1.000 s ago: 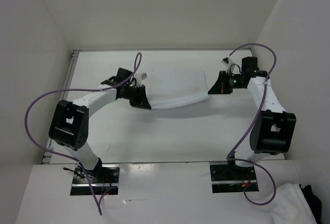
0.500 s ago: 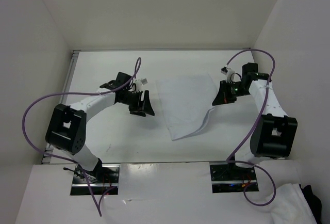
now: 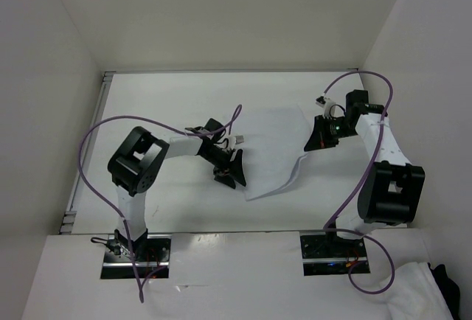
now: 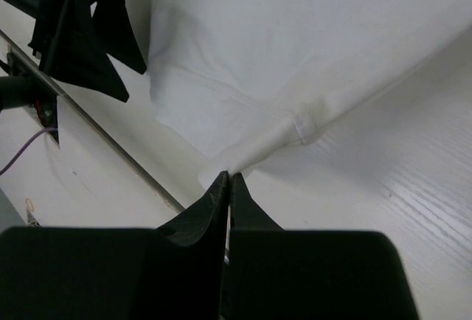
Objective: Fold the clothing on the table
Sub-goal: Fold the skirt
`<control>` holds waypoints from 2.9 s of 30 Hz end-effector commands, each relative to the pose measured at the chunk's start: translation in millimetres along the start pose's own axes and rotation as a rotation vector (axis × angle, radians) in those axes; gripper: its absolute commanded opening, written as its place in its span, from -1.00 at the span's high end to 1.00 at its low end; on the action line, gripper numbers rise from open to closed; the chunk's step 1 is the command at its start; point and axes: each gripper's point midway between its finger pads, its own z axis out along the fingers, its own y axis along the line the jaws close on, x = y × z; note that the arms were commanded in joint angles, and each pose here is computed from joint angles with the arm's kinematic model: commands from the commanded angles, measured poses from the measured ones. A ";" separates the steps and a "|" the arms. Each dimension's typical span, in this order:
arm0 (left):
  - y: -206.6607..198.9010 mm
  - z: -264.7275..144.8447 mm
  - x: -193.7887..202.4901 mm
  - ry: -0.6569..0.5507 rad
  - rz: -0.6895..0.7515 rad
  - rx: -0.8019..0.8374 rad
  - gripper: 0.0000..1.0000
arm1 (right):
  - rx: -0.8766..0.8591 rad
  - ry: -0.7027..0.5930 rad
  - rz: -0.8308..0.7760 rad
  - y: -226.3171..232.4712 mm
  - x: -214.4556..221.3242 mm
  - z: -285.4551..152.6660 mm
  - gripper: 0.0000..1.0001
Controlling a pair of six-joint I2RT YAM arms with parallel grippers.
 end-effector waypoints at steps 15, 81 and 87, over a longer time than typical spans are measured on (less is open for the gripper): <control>-2.8 20.5 -24.1 0.001 -0.033 0.073 0.85 | 0.002 -0.022 -0.010 0.1 -8.2 -3.9 1.00; -17.1 -85.0 -82.5 -0.103 -0.176 0.234 0.35 | -0.031 -0.397 0.129 -66.8 -258.1 94.5 -0.32; -11.4 -137.5 -114.4 -0.403 0.018 -0.162 -0.03 | -0.053 -0.419 0.010 -46.9 -260.7 68.0 -0.67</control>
